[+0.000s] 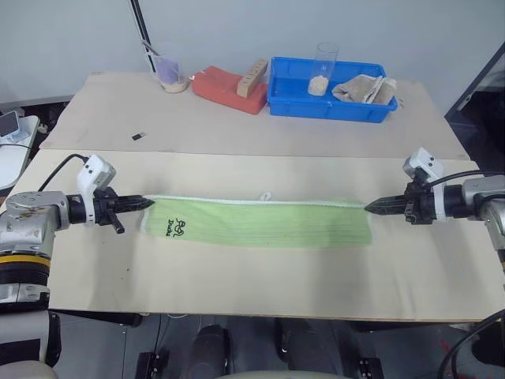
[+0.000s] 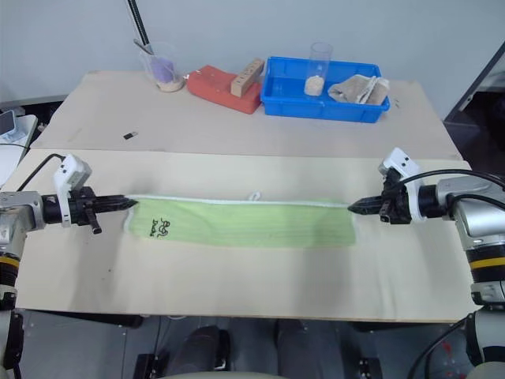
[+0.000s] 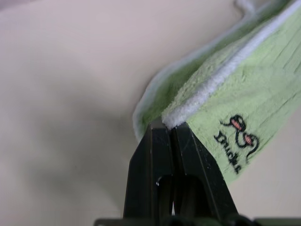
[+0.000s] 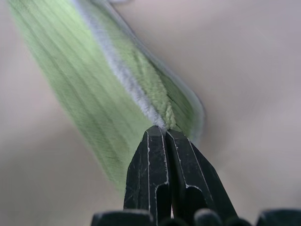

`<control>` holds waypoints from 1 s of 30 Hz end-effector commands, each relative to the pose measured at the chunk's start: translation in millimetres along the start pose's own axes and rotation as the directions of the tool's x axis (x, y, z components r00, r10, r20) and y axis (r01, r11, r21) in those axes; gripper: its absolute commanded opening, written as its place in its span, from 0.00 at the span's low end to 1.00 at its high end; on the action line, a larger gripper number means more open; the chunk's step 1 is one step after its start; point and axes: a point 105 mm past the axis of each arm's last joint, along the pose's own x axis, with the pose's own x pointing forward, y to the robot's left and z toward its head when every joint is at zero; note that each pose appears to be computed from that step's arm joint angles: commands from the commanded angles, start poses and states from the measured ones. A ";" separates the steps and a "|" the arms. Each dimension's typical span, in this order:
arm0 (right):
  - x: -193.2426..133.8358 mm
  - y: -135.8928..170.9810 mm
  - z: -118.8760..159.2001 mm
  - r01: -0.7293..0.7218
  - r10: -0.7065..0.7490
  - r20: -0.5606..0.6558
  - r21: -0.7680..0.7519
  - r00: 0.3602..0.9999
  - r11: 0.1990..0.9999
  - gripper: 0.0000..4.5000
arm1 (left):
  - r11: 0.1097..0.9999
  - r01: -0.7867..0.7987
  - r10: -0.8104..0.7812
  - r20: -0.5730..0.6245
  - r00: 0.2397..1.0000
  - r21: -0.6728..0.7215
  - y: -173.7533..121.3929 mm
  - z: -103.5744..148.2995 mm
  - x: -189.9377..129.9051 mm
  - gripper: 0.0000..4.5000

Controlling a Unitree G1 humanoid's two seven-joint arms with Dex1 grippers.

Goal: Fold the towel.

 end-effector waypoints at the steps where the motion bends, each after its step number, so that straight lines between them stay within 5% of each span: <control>1: -5.1 -9.3 10.1 0.068 -0.068 0.030 0.003 0.997 0.998 0.08 | 0.996 -0.071 0.072 -0.007 0.997 0.061 11.2 4.4 -4.2 0.00; 5: -4.6 -14.9 15.0 0.126 -0.127 0.076 0.012 0.989 0.992 0.34 | 0.988 -0.137 0.137 0.007 0.991 0.073 21.1 2.7 -4.1 0.28; 12: -24.3 -23.5 23.2 0.249 -0.252 0.165 0.040 0.954 0.968 0.89 | 0.978 -0.176 0.167 0.083 0.982 0.113 27.1 22.8 -10.1 0.98; 13: -30.0 -21.5 23.6 0.260 -0.265 0.182 0.053 0.947 0.964 0.97 | 0.977 -0.160 0.146 0.103 0.984 0.139 23.4 30.7 -12.3 1.00; 16: -41.2 -13.1 18.2 0.275 -0.288 0.201 0.089 0.936 0.957 0.99 | 0.969 -0.080 0.050 0.130 0.990 0.233 3.4 47.9 -12.0 1.00; 24: -48.4 35.1 -38.3 0.271 -0.361 0.172 0.395 0.917 0.878 0.99 | 0.825 0.318 -0.398 0.080 0.914 0.467 -115.9 71.1 20.0 1.00; 30: -34.2 61.1 -58.1 0.207 -0.353 0.161 0.566 0.922 0.798 0.99 | 0.770 0.394 -0.491 0.072 0.868 0.502 -146.1 75.5 30.7 1.00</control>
